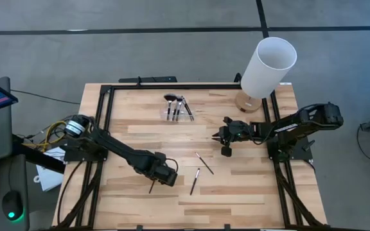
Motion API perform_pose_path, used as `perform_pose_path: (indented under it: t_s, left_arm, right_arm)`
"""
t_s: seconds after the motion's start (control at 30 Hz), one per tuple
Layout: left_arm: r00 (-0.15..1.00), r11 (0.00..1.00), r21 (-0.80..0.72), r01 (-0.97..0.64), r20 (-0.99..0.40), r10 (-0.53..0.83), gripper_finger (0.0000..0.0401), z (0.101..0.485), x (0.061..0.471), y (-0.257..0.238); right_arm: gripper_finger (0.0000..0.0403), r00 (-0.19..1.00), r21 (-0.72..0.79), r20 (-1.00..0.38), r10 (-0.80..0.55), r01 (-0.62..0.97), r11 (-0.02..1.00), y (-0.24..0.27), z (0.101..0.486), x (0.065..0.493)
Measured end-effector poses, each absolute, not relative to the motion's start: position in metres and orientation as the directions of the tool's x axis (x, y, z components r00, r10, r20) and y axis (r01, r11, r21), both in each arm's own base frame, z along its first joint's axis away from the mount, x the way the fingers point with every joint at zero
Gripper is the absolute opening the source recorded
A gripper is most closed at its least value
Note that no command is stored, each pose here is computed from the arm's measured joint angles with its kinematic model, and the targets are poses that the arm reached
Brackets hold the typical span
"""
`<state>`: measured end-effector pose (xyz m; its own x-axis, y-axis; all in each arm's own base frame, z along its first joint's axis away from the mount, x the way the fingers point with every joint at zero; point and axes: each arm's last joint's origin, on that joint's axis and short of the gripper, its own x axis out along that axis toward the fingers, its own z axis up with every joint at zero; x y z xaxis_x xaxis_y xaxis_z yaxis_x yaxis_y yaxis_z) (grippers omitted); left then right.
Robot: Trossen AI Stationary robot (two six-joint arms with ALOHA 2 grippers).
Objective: Pick & Place Makeup Supplies
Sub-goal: Put the makeup brush into the transparent organizer
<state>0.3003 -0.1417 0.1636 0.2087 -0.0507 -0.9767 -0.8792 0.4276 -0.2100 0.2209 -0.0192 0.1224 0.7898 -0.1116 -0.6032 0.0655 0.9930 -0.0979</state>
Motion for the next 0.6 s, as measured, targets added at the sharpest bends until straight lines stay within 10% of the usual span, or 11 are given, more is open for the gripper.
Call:
perform_pose_path:
  t_s: [0.6]
  left_arm:
    - [0.142, 0.433, -0.112, -0.894, -0.989, 0.037, 0.0117, 0.152, 0.293, -0.132]
  right_arm:
    - [0.005, 0.789, -0.099, -0.603, -0.112, 0.066, 0.993, -0.019, 0.122, 0.221]
